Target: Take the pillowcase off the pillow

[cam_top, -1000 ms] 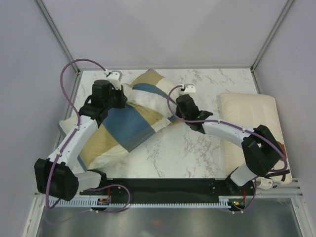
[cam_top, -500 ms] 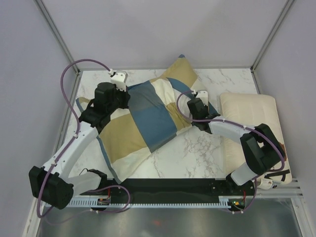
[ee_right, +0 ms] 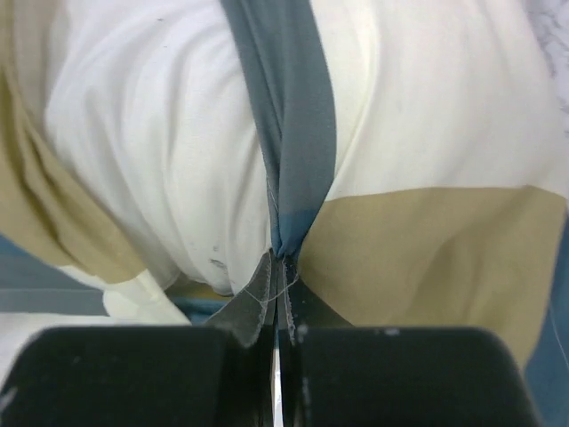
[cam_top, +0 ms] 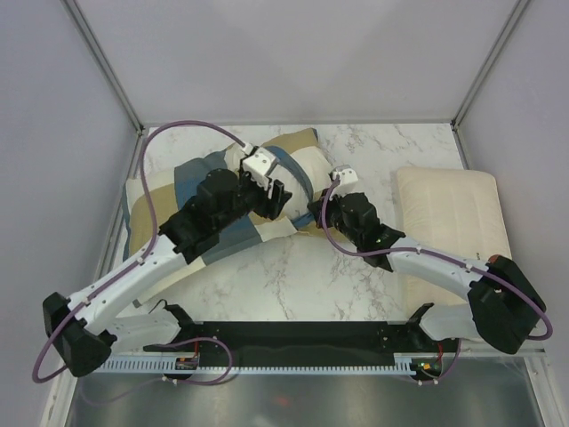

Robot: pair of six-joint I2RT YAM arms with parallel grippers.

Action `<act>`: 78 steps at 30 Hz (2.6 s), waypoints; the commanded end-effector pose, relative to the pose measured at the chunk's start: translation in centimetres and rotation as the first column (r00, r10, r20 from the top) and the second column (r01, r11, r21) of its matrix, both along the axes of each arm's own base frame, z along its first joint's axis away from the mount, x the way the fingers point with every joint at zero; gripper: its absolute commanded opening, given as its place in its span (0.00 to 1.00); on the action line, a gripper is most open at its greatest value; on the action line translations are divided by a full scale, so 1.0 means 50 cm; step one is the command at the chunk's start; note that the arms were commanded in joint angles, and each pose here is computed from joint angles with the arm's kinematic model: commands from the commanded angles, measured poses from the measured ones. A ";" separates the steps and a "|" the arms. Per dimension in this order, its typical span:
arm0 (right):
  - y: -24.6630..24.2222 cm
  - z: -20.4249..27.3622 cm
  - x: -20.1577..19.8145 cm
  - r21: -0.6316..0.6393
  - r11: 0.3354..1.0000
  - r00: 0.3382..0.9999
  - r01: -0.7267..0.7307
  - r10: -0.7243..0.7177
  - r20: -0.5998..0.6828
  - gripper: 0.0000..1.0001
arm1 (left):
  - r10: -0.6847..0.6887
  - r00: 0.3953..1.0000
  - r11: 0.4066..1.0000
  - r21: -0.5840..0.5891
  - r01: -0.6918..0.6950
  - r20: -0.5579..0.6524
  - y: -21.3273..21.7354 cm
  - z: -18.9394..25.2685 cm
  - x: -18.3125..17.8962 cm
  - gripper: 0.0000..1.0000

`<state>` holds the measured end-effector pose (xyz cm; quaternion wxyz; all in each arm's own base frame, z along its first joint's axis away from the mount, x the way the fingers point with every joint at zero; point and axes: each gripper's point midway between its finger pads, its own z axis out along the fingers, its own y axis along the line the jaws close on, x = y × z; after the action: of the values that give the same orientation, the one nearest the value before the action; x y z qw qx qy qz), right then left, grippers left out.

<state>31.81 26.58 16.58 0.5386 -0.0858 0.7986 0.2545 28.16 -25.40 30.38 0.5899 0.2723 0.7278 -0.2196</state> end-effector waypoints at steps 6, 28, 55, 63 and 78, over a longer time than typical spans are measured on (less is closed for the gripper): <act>0.036 0.037 -0.037 0.152 0.983 0.995 -0.099 0.094 0.040 0.00 | 0.024 0.998 0.991 0.133 -0.015 -0.065 -0.097 -0.123 0.055 0.86; -0.004 0.055 -0.056 0.155 0.986 0.997 -0.058 0.048 0.066 0.00 | 0.159 0.984 0.928 0.352 -0.121 -0.080 -0.085 -0.342 0.124 0.89; -0.158 -0.134 -0.078 -0.283 0.934 0.929 0.216 -0.286 -0.234 0.00 | 0.358 0.930 0.912 0.246 -0.329 -0.085 0.052 -0.144 0.172 0.02; -0.174 -0.174 -0.110 -0.322 0.924 0.907 0.205 -0.303 -0.292 0.00 | 0.421 0.896 0.907 0.097 -0.410 -0.141 0.170 -0.077 0.234 0.02; -0.122 -0.141 -0.038 -0.274 0.934 0.922 0.230 -0.300 -0.247 0.00 | 0.214 0.962 0.977 0.018 -0.214 -0.170 0.156 -0.048 0.144 0.02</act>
<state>27.20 18.27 5.15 0.3806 -0.0113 0.9235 0.0470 36.49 -16.20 24.54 0.5041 0.1377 0.8416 -0.1363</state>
